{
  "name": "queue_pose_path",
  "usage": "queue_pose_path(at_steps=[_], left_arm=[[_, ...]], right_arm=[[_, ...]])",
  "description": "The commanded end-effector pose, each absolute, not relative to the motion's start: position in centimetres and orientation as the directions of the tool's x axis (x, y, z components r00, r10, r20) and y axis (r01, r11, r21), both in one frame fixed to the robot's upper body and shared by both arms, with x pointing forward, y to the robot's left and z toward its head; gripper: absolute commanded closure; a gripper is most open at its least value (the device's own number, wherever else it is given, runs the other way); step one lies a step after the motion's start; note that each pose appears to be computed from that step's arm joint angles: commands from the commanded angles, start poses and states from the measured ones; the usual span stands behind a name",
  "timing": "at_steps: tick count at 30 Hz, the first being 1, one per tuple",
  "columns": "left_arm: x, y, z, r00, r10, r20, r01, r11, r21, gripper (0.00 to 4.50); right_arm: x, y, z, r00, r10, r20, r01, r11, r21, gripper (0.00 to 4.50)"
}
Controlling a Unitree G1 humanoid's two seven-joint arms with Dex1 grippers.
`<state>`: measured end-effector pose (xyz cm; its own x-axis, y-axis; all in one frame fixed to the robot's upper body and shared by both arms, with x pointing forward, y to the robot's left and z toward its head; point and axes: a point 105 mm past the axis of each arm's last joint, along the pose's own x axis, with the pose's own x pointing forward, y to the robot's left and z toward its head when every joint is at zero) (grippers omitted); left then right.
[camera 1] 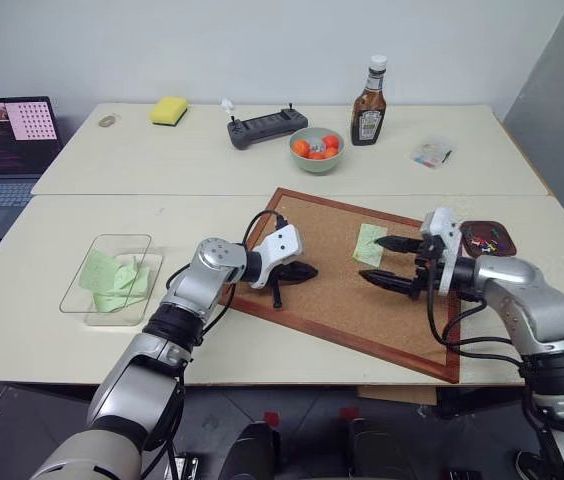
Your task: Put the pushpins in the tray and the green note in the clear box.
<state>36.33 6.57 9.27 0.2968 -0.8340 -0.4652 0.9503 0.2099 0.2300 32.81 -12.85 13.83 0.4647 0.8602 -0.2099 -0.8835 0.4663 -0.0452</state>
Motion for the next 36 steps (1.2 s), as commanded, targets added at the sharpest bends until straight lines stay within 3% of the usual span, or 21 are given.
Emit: queue_pose_path(at_steps=[1, 11, 25, 28, 29, 36], left_arm=[[36.0, 7.2, 7.2, 0.286, -0.792, -0.539, 0.957, 0.208, 0.203, 4.5], [35.9, 7.4, 7.3, 0.291, -0.788, -0.542, 0.955, 0.209, 0.209, 4.5], [35.8, 7.5, 7.4, 0.288, -0.789, -0.543, 0.956, 0.207, 0.207, 4.5], [35.7, 7.5, 7.3, 0.285, -0.79, -0.544, 0.957, 0.206, 0.203, 4.5], [35.7, 7.5, 7.3, 0.285, -0.79, -0.544, 0.957, 0.206, 0.203, 4.5], [35.7, 7.3, 7.4, 0.284, -0.791, -0.542, 0.958, 0.207, 0.201, 4.5]], right_arm=[[34.4, -11.7, 14.0, 0.491, 0.849, -0.197, -0.871, 0.474, -0.126, 0.01], [37.6, -11.2, 12.1, 0.557, 0.805, -0.204, -0.83, 0.547, -0.108, 0.01], [38.4, -12.1, 11.0, 0.59, 0.778, -0.217, -0.806, 0.584, -0.097, 2.57], [38.4, -12.3, 11.1, 0.594, 0.777, -0.21, -0.802, 0.591, -0.082, 3.32], [38.4, -12.3, 11.1, 0.594, 0.777, -0.21, -0.802, 0.592, -0.079, 3.32], [38.6, -12.5, 11.5, 0.601, 0.774, -0.199, -0.796, 0.602, -0.066, 4.47]])
